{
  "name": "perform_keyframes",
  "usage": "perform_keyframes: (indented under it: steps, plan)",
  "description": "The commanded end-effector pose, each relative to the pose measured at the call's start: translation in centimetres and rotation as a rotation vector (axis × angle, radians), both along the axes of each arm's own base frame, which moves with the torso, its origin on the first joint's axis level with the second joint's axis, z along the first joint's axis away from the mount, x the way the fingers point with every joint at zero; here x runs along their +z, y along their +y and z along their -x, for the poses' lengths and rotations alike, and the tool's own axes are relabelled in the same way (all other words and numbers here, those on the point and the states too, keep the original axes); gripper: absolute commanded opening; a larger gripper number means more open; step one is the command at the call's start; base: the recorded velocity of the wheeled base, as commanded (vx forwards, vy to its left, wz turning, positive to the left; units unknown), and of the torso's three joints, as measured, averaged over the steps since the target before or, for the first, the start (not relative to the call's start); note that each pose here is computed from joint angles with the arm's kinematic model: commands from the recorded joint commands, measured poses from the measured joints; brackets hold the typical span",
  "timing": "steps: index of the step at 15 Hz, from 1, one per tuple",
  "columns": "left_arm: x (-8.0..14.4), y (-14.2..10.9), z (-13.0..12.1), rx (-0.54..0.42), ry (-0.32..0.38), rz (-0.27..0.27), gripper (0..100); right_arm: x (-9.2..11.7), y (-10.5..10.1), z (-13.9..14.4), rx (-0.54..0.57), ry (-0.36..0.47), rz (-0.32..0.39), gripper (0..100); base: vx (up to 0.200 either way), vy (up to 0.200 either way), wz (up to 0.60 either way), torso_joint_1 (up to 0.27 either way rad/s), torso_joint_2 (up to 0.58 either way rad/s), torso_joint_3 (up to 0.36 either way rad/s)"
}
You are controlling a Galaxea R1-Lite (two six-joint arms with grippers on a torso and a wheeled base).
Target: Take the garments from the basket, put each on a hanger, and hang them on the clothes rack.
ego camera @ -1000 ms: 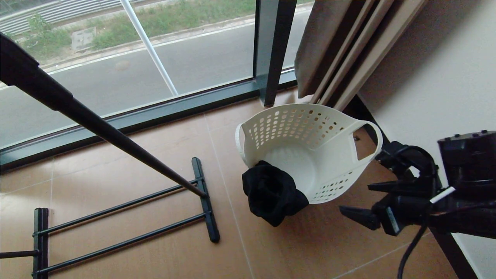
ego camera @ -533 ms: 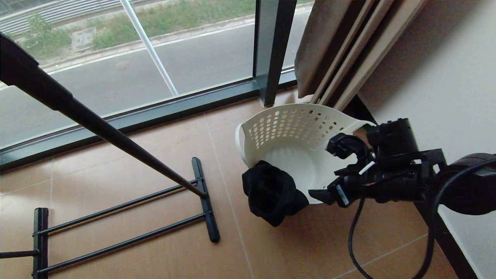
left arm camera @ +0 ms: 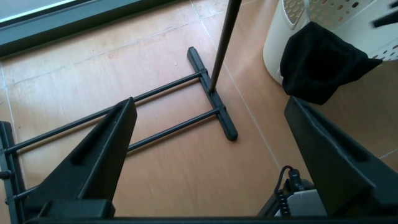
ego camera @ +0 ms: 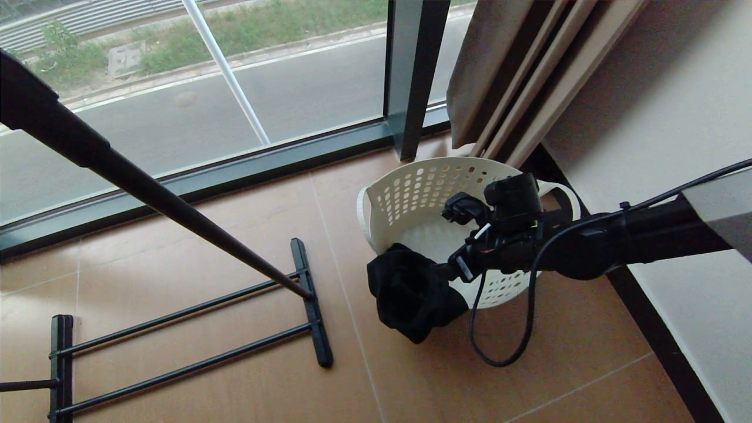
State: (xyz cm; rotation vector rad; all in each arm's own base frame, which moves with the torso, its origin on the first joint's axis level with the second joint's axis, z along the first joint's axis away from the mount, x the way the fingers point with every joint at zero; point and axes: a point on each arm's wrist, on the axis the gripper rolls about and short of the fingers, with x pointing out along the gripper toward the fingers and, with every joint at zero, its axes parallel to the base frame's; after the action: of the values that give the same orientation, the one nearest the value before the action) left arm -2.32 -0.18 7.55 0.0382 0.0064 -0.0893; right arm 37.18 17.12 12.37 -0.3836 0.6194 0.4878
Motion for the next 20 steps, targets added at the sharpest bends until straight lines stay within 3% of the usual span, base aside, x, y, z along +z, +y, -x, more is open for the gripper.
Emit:
perform_keyframes:
  steps: [1, 10, 14, 20]
  plan:
    - [0.0, 0.0, 0.0, 0.000, 0.000, 0.000, 100, -2.5, 1.1, -2.1, 0.009, 0.020, 0.024, 100, 0.000, 0.000, 0.00, 0.000, 0.00, 0.000]
    - [0.0, 0.0, 0.0, 0.000, 0.000, 0.000, 100, -5.3, 2.6, -5.3, 0.030, -0.002, 0.042, 100, 0.000, 0.000, 0.00, 0.000, 0.00, 0.000]
    - [0.0, 0.0, 0.0, 0.000, 0.000, 0.000, 100, -5.2, 2.8, -5.6, 0.031, -0.006, 0.039, 100, 0.000, 0.000, 0.00, 0.000, 0.00, 0.000]
    - [0.0, 0.0, 0.0, 0.000, 0.000, 0.000, 100, -6.8, 3.1, -6.4, 0.030, 0.005, 0.042, 100, 0.000, 0.000, 0.00, 0.000, 0.00, 0.000]
